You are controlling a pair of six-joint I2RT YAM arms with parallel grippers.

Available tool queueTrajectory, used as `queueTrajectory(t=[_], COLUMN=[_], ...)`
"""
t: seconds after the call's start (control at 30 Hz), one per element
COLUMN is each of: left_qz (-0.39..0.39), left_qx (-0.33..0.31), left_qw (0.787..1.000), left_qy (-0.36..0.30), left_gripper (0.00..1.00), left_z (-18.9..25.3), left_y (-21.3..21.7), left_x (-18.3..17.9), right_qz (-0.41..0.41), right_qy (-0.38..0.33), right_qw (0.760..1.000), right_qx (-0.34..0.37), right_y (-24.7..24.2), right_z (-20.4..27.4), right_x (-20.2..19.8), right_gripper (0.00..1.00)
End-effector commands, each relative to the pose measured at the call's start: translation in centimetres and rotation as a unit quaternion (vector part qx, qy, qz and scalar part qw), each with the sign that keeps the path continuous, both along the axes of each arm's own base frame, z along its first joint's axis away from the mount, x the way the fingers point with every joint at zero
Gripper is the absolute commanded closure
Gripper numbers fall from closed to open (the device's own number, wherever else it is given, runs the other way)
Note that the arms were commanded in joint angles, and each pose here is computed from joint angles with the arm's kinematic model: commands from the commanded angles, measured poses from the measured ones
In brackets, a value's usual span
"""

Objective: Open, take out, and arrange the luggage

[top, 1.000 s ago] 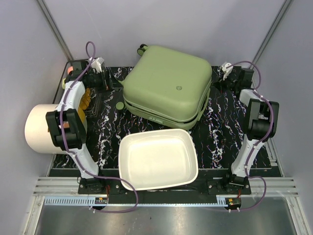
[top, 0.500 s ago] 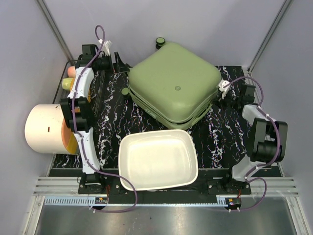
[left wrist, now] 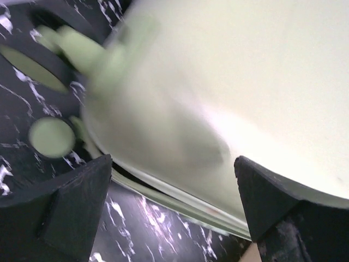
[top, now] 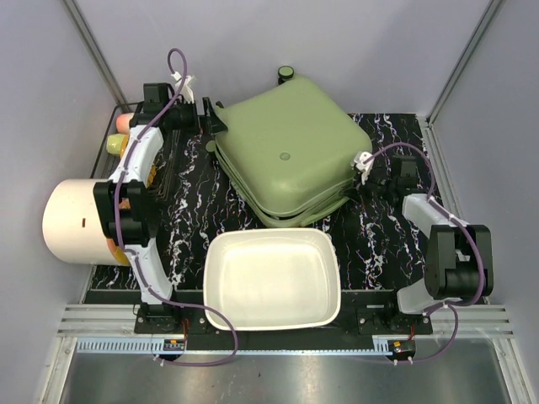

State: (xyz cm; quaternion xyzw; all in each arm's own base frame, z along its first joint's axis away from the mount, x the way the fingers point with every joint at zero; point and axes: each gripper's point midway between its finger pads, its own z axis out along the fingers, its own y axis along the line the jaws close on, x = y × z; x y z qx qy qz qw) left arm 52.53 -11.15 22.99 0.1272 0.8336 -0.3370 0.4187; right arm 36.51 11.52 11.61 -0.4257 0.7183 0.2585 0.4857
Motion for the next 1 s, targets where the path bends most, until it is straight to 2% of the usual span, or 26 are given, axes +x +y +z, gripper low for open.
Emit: queueTrajectory(t=[0.0,0.17,0.23,0.33,0.53,0.67,0.87,0.93,0.97], left_qz=[-0.006,-0.003,0.000,0.004,0.050,0.057,0.017,-0.024,-0.063], left_qx=[-0.004,-0.013,-0.019,-0.022,-0.003,0.015,0.039,0.054,0.061], left_qw=[1.000,1.000,1.000,1.000,0.998,0.998,0.999,0.996,0.993], left_qy=[-0.027,-0.004,0.006,0.009,0.031,0.016,-0.029,-0.074,-0.076], left_gripper=[0.01,0.01,0.01,0.01,0.02,0.03,0.04,0.04,0.04], left_z=[3.4,2.9,2.6,2.8,0.6,1.2,3.4,5.9,6.4], left_y=[-0.5,-0.4,-0.3,-0.2,3.2,5.0,4.6,2.9,0.4], left_x=[-4.0,-6.0,-6.5,-6.8,-4.4,-3.0,-2.9,-3.9,-5.4], right_qz=[0.082,0.084,0.069,0.034,-0.044,-0.077,-0.092,-0.078,-0.067], right_qy=[-0.022,-0.025,-0.013,-0.037,-0.047,-0.058,-0.049,-0.049,-0.045], right_qw=[0.995,0.995,0.997,0.999,0.996,0.991,0.992,0.993,0.995], right_qx=[0.053,0.042,0.019,-0.016,-0.059,-0.089,-0.078,-0.069,-0.058], right_y=[6.2,7.2,6.3,3.4,-2.3,-5.6,-7.9,-7.4,-6.8], right_z=[3.1,3.9,3.5,3.4,4.0,3.8,3.8,3.9,3.8], right_x=[-2.0,-2.0,-1.8,0.0,3.9,5.6,8.1,8.0,7.7], right_gripper=[1.00,1.00,1.00,1.00,1.00,1.00,1.00,1.00,1.00])
